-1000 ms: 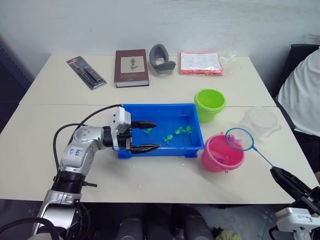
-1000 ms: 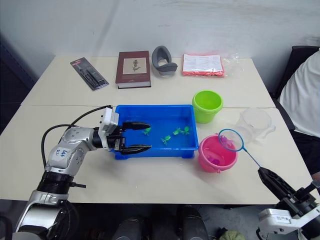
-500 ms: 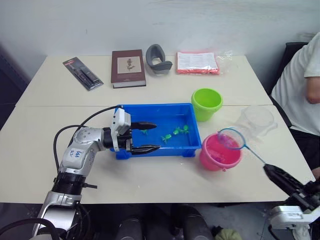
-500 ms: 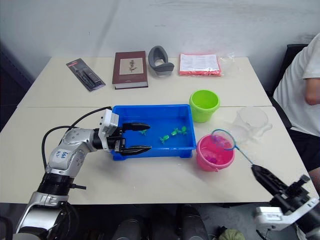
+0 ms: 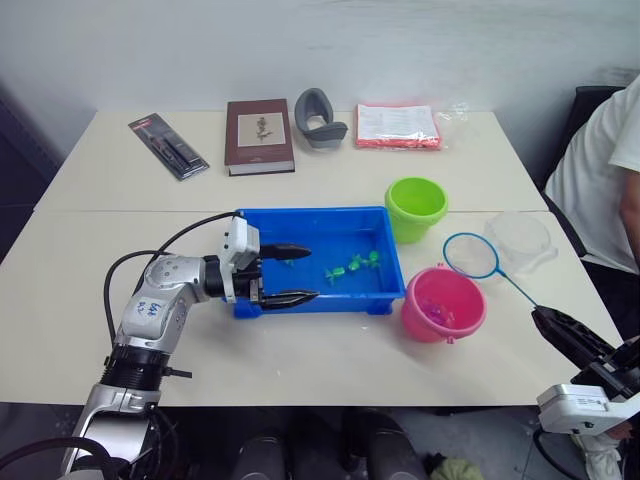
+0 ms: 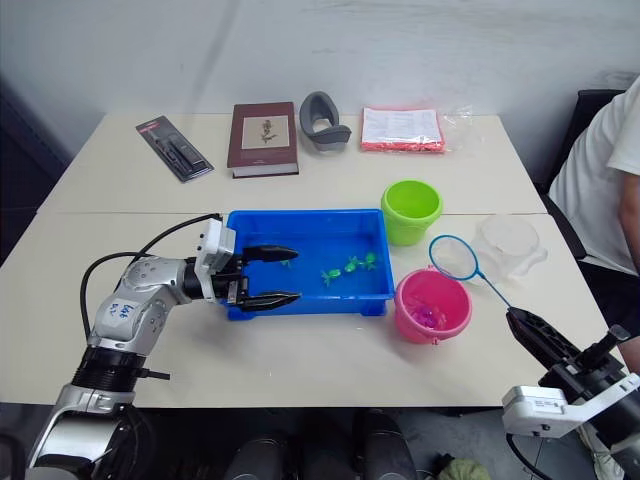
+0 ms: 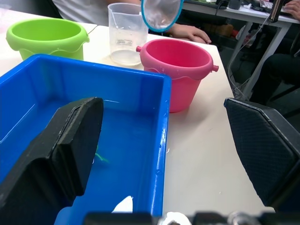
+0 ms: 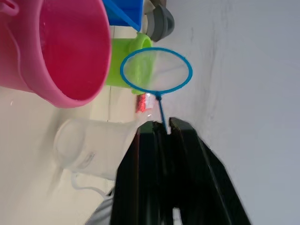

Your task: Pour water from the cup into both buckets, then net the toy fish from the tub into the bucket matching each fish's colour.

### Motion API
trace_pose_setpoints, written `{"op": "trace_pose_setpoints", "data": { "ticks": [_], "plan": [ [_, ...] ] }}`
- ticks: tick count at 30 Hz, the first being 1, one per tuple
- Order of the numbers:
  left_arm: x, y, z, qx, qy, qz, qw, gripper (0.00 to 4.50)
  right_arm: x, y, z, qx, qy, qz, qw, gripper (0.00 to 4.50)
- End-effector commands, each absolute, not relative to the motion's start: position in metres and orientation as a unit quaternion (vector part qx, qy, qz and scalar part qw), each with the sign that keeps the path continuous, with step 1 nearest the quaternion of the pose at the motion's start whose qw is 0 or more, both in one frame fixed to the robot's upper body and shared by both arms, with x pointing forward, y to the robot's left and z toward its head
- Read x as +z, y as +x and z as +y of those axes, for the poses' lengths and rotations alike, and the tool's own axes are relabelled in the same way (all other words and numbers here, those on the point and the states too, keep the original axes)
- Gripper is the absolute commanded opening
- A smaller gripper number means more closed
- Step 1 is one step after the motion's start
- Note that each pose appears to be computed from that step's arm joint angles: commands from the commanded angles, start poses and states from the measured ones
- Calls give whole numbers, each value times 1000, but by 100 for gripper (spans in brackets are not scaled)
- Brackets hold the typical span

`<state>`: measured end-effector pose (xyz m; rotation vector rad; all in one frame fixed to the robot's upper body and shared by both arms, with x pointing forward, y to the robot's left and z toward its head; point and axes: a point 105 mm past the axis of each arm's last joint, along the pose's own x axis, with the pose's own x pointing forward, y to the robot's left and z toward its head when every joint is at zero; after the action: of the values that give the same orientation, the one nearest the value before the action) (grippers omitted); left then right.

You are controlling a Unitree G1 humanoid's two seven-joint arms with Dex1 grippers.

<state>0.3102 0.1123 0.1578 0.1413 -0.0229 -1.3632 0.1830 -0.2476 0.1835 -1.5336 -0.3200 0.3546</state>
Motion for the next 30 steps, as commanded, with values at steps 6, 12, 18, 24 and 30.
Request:
{"op": "trace_pose_setpoints", "data": {
  "ticks": [6,12,18,24,30],
  "plan": [
    [167,315,163,-557,71,-22,827,444,231,212,-188,311,-375,-155,860,0],
    [171,315,173,-537,80,-27,839,444,213,223,-164,379,-124,-3,917,0],
    [173,308,169,-533,82,-31,842,444,183,256,-163,320,-23,138,937,0],
    [173,305,167,-528,83,-33,845,444,161,274,-163,291,-14,217,932,0],
    [174,303,164,-530,90,-36,843,444,157,286,-150,290,17,235,928,0]
  ]
}}
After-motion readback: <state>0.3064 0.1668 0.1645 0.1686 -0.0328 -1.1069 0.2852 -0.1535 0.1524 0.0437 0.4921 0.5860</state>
